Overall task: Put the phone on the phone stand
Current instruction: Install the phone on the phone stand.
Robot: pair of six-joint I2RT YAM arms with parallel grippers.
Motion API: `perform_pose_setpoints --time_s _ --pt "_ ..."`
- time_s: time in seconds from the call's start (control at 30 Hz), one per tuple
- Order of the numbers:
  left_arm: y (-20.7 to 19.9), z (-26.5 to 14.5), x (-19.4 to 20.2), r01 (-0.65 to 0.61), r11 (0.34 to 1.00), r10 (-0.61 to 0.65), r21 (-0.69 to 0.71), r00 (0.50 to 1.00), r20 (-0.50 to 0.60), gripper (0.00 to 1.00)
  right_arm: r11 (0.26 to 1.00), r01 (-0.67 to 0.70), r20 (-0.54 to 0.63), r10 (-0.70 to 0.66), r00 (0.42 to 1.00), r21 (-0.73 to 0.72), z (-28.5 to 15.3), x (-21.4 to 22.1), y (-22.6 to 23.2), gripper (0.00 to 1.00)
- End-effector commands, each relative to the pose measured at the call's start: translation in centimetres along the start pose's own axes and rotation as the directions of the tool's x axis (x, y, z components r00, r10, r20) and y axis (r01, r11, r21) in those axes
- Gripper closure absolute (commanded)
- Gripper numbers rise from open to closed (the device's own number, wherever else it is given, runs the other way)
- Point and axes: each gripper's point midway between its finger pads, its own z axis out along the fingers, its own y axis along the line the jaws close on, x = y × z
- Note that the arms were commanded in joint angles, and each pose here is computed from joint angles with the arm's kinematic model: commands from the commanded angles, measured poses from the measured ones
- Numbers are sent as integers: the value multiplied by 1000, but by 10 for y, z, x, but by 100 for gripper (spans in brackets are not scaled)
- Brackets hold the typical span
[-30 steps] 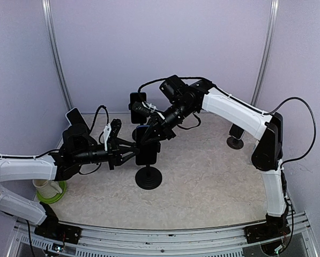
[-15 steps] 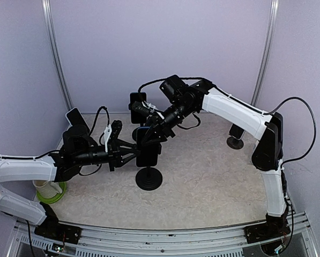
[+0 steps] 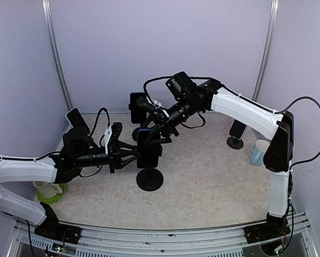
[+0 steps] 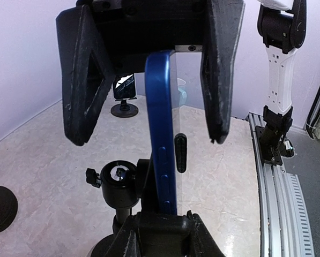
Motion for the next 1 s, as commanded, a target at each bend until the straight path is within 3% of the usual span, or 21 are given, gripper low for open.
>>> perform_pose_setpoints --time_s 0.0,0.4,0.97 --pt "-4 -5 -33 -43 999 42 1 992 122 100 998 42 85 -45 995 37 -22 -26 9 29" --pt "8 -2 -28 80 996 -75 -27 987 142 100 979 -66 216 23 976 192 -63 -21 14 27" --pt "9 -2 -21 227 974 -223 -1 960 169 100 974 -217 278 189 942 71 -34 48 32 34"
